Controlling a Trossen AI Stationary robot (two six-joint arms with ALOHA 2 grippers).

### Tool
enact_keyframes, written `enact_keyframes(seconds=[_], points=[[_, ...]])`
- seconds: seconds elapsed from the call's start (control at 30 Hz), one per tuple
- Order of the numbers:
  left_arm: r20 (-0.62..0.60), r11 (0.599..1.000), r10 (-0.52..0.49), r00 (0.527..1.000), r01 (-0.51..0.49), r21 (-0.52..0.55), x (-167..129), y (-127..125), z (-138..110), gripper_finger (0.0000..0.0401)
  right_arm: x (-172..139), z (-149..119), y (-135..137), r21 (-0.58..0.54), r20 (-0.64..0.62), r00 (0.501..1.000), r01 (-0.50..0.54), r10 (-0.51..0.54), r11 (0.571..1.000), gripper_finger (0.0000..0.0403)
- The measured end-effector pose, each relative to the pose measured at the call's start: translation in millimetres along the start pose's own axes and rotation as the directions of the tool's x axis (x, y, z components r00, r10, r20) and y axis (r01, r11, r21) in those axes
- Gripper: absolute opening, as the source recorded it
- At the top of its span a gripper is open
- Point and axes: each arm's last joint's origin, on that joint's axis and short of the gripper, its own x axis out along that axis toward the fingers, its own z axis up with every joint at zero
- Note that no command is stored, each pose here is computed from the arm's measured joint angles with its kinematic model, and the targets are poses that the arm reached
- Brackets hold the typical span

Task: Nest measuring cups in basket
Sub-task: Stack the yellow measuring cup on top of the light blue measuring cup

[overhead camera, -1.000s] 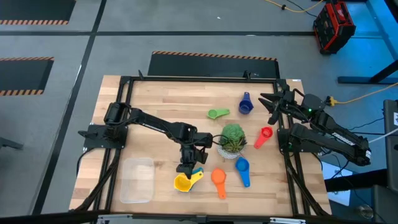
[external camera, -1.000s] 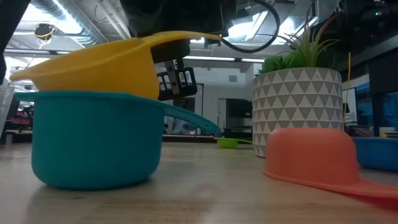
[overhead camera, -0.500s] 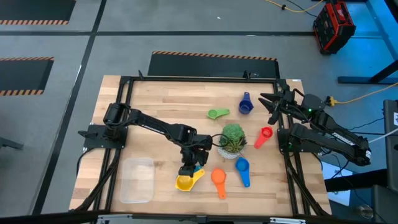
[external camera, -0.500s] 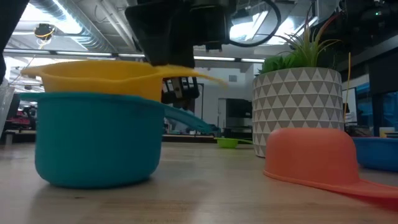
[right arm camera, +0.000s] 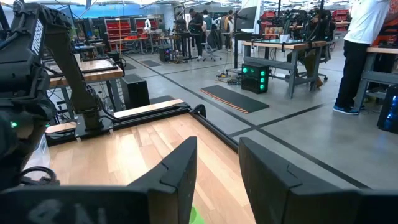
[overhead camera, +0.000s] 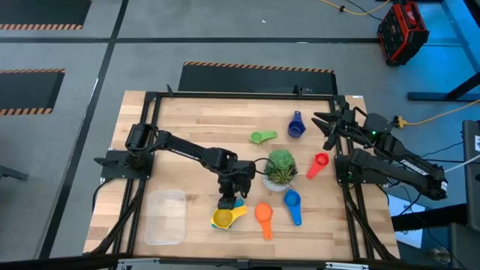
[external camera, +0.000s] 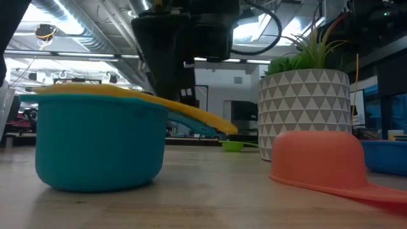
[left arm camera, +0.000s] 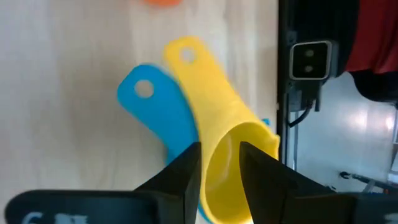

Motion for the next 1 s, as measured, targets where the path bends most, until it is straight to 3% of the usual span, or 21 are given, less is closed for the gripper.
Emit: enact_keyframes(seconds=[0.43,0.8,0.9,1.0], points=[[-0.028,1.0,0.017,0.999,-0.017,-0.019,-4.1,-3.6,-4.4,0.0099,0.0,0.0,0.0,0.0,0.0,1.0,0.0,0.0,1.0,0.0124],[0.16,0.987,0.106,0.981,-0.124,0.104,-34.7,-28.6,19.5,0.0099,-0.1,1.1,0.1,0.0,0.011,1.0,0.0,0.0,1.0,0.0124],[0.154,0.986,0.129,0.98,-0.143,0.082,-39.4,-29.2,19.1,0.0099,-0.2,5.1,1.8,-0.004,0.05,0.997,-0.054,0.054,0.999,0.0124],[0.192,0.985,0.137,0.972,-0.155,0.082,-52.2,-31.4,21.5,0.0099,-1.3,11.7,5.8,-0.004,0.111,0.977,-0.181,0.18,0.983,0.0124]])
